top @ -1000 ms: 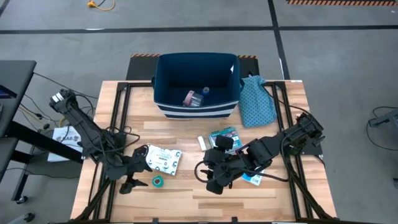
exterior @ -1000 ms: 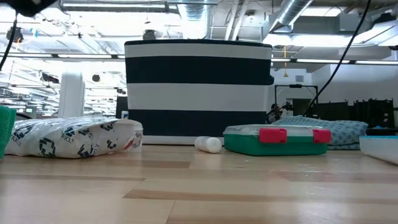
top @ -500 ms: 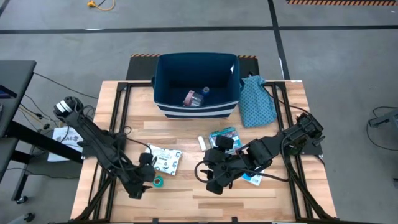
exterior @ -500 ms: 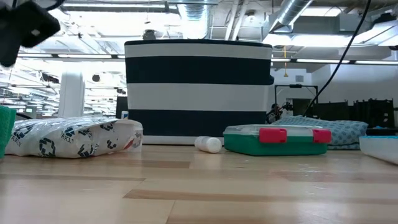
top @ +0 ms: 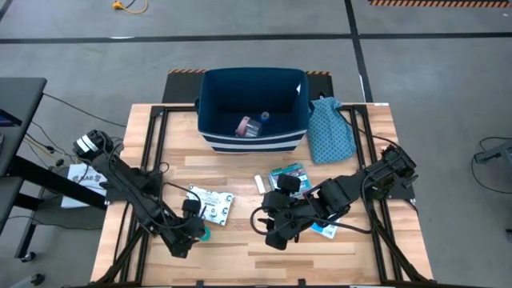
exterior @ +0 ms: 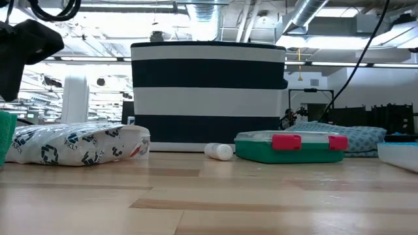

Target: Pick & place medical supplies in basket/bin

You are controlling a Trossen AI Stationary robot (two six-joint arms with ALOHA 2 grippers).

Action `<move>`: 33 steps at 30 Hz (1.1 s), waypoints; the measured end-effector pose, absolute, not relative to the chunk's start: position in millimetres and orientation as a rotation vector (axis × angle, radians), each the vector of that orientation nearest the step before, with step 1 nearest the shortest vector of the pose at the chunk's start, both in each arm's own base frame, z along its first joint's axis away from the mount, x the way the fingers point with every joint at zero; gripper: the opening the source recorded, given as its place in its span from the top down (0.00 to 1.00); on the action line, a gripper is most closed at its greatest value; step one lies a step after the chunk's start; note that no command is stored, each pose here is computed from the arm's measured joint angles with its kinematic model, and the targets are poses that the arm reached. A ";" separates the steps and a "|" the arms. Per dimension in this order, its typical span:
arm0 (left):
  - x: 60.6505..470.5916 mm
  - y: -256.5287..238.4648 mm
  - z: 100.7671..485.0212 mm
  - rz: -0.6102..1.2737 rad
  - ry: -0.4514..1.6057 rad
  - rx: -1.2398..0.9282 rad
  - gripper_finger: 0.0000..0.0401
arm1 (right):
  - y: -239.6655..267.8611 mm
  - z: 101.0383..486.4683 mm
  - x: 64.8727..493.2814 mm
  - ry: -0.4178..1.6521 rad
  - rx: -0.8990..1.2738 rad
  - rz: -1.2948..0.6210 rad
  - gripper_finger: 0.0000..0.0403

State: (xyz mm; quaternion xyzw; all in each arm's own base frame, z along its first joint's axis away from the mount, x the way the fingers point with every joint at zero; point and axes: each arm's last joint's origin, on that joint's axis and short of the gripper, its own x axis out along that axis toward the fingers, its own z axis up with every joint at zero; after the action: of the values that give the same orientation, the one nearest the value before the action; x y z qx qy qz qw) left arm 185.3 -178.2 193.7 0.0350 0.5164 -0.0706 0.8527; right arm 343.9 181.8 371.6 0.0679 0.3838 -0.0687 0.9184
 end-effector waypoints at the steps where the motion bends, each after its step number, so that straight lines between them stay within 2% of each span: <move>1: 185.5 -178.4 193.8 -0.150 1.083 0.071 0.31 | 181.8 371.7 343.9 0.789 0.140 -0.141 0.48; 15: 185.5 -179.3 192.8 -0.168 1.099 0.068 0.31 | 181.8 371.7 343.9 0.789 0.139 -0.141 0.48; 33: 193.1 -187.0 168.2 -0.142 1.155 0.117 0.31 | 181.9 371.7 343.8 0.789 0.140 -0.141 0.48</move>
State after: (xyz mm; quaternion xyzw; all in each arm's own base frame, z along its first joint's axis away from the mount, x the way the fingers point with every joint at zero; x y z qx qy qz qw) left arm 193.1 -187.0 168.2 0.0551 0.5453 -0.0671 0.8337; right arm 343.8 181.9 371.7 0.0680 0.3837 -0.0684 0.9184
